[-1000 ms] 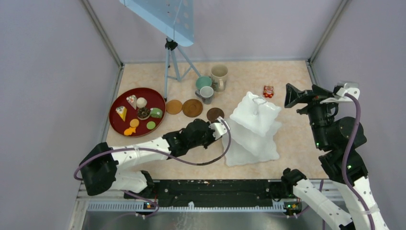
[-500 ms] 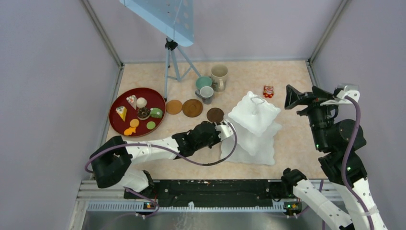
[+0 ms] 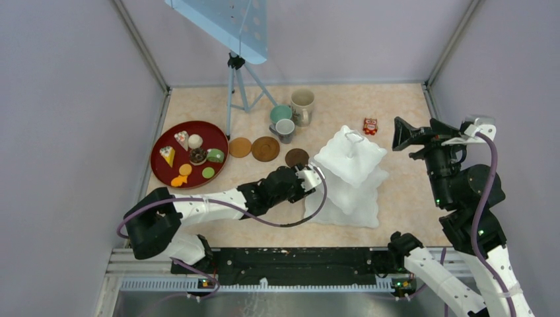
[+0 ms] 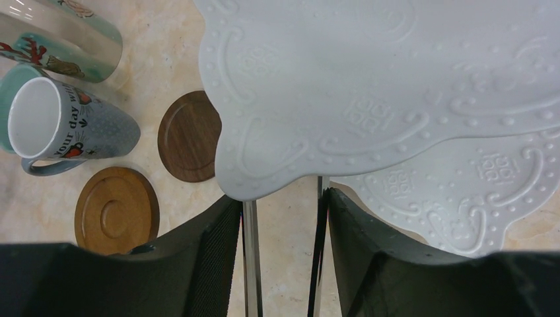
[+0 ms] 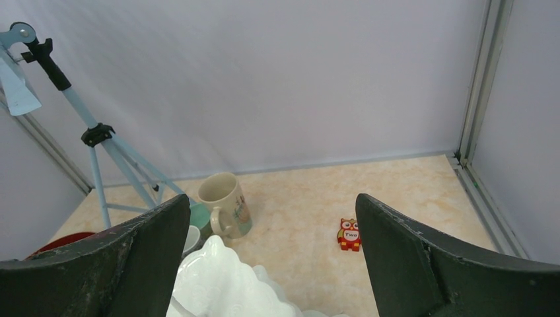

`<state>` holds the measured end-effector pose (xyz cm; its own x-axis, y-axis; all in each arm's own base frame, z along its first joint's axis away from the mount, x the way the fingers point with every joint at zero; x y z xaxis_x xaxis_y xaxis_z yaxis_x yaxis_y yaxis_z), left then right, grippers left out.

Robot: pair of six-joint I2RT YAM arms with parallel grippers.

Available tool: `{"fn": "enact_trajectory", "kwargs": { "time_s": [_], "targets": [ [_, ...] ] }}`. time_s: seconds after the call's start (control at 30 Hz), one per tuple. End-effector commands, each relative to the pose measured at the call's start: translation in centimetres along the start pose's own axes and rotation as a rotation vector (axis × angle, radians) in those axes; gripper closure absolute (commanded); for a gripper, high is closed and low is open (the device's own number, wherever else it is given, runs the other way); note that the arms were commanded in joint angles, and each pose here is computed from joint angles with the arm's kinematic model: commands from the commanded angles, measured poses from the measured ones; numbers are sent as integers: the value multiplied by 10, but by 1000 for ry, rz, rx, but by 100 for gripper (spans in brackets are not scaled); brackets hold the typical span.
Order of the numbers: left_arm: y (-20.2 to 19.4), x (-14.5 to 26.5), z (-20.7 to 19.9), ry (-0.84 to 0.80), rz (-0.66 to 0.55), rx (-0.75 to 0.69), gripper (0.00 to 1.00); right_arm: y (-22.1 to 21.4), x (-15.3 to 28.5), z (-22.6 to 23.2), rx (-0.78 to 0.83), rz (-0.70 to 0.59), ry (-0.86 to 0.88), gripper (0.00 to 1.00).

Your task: Serve the afternoon tea

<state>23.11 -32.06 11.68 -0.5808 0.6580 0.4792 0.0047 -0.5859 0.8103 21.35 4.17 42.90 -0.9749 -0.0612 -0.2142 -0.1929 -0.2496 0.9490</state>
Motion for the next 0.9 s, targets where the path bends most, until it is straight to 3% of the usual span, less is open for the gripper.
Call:
{"fn": "enact_trajectory", "kwargs": {
  "time_s": [0.0, 0.43, 0.63, 0.87],
  "targets": [
    [26, 3, 13, 58, -74, 34, 44, 9, -2, 4, -17, -35, 20, 7],
    [26, 40, -3, -65, -65, 102, 40, 10, 0, 4, -16, -41, 22, 7],
    [2, 58, -12, -108, 54, 145, 41, 11, 0, 8, -22, -43, 49, 7],
    [-8, 91, 16, 41, 111, 175, 43, 6, -1, 9, -20, -40, 56, 7]
  ]
}}
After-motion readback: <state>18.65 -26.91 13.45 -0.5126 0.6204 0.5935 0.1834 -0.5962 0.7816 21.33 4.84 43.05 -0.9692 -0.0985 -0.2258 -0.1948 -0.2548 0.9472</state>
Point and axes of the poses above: each gripper's point midway between its finger pads, its own x axis back along the fingers, its own z axis along the line the jaws close on, y = z × x, the point moved 1 cm from there along x, back along the fingers, and after that the axes turned 1 degree about -x, right-handed, at the moved point
